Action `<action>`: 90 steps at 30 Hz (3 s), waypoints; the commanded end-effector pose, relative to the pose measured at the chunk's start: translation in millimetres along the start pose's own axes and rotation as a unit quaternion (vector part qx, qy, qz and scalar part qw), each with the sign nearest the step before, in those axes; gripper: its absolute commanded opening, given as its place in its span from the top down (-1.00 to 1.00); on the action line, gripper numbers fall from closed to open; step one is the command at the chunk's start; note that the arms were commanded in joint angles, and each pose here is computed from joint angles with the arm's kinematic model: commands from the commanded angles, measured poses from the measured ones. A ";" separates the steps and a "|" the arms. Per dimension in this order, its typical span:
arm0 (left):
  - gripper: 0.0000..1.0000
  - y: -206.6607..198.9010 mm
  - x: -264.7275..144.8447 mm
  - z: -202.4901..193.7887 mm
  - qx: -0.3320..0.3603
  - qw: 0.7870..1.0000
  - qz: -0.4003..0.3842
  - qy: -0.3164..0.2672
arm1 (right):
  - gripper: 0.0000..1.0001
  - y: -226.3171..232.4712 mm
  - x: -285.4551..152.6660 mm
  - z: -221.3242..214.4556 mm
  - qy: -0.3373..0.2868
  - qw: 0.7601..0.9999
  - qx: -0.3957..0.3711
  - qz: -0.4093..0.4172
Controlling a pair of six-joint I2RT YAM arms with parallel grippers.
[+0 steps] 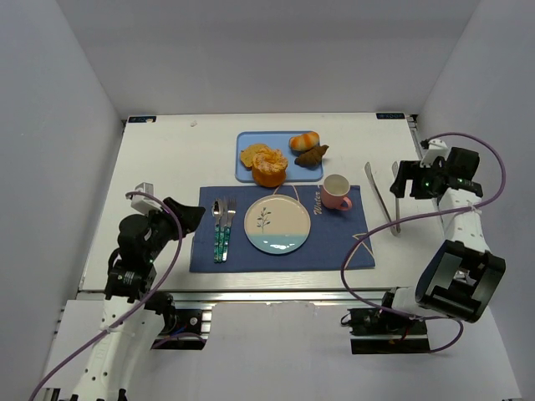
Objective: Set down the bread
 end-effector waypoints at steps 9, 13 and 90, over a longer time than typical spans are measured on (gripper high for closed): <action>-0.35 7.4 3.3 -10.1 -0.008 1.000 -0.002 0.008 | -0.79 -27.4 25.4 -56.1 0.101 0.990 -0.087 -0.035; -0.35 9.4 8.3 -12.8 -0.010 1.000 -0.004 0.014 | -0.79 -28.7 49.0 -67.6 0.117 0.989 -0.091 -0.017; -0.35 17.4 26.2 -14.0 -0.006 0.999 0.016 0.033 | 0.49 344.4 71.6 132.1 -0.011 0.883 -0.258 0.391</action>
Point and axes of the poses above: each gripper's point midway between its finger pads, its own x axis out along the fingers, its own y axis along the line the jaws close on, z = x × y, the point moved 4 cm from there along -x, back along the fingers, and after that the axes turned 2 degrees about -x, right-handed, at the moved point
